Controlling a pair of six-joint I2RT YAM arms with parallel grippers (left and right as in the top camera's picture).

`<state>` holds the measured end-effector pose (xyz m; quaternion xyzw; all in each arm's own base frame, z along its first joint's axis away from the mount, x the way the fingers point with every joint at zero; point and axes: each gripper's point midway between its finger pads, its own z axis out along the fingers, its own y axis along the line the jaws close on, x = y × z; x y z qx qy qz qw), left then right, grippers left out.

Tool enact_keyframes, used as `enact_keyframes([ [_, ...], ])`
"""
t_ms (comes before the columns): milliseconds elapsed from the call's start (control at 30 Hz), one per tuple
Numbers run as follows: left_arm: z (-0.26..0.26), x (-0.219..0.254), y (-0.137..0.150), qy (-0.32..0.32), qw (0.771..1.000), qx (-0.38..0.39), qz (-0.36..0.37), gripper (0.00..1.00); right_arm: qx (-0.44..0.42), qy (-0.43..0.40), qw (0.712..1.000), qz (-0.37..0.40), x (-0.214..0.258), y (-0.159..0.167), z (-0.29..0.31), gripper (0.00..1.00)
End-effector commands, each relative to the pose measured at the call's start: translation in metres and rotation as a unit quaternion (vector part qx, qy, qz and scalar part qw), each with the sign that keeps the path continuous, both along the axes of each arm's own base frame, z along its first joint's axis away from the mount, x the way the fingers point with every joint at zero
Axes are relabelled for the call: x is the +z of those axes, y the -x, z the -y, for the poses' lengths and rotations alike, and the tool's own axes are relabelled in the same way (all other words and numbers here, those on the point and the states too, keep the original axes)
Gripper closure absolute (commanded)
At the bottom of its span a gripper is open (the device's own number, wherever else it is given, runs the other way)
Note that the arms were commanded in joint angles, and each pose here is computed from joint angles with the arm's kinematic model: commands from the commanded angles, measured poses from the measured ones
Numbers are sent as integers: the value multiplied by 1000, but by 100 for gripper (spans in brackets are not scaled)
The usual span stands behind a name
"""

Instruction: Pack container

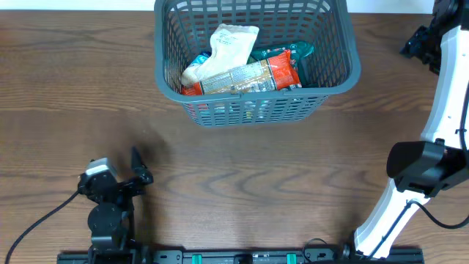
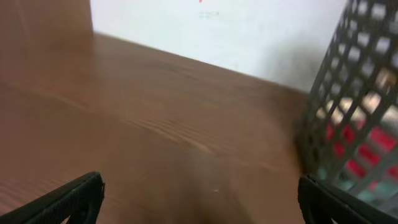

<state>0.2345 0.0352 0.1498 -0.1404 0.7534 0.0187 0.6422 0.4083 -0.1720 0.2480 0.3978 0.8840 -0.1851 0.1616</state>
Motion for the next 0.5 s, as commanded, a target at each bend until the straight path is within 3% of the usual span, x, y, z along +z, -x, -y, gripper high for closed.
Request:
enact_keyframes([
  [0, 1, -12, 0, -142, 989, -29, -43, 2, -6, 7, 1000, 5, 5, 2, 0, 1],
  [467, 1, -12, 0, -168, 984, -34, -48, 1, -6, 7, 1000, 5, 5, 2, 0, 1],
])
